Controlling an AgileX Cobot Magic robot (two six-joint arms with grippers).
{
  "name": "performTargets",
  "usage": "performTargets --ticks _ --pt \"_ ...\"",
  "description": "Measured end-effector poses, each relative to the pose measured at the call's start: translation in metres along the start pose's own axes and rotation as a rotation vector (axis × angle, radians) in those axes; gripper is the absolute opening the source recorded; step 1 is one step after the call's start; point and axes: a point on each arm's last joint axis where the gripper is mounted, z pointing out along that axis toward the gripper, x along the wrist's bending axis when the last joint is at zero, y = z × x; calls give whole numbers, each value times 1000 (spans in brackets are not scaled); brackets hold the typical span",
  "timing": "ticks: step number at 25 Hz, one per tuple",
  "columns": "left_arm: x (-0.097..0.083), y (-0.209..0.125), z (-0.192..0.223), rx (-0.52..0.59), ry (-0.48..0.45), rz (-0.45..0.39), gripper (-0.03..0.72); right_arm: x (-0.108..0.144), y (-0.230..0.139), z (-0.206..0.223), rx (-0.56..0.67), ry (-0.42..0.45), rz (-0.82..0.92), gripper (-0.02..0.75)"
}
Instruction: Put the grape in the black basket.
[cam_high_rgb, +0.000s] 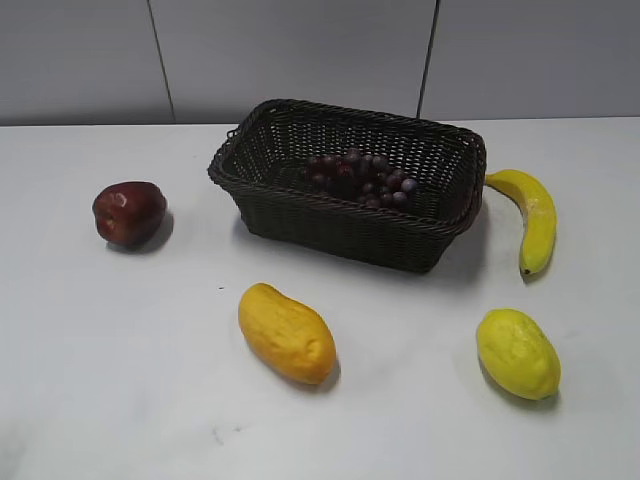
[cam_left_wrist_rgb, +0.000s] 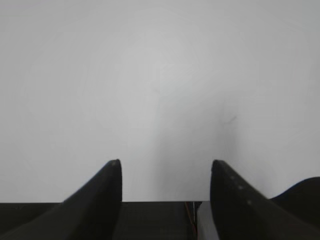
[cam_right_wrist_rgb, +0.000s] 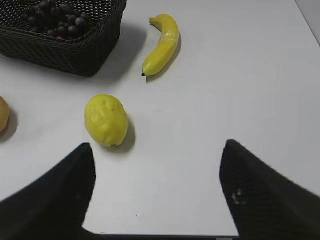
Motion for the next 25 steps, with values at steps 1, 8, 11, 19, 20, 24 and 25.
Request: performTargets --ticks 1,8,11,19,20,24,25 --pt "0 -6 -3 -31 1 0 522 0 0 0 0 0 0 590" --pt "-1 -38 -26 -221 10 -3 522 0 0 0 0 0 0 590" --pt "-2 -49 -36 -315 14 -5 511 0 0 0 0 0 0 590" --pt "-3 -80 -57 -559 24 -8 499 0 0 0 0 0 0 590" --pt "-3 -85 -59 -594 26 -8 499 0 0 0 0 0 0 590" --pt "-4 -94 -63 -657 29 -9 499 0 0 0 0 0 0 590" --pt "-4 -94 -63 -658 28 -9 499 0 0 0 0 0 0 590"
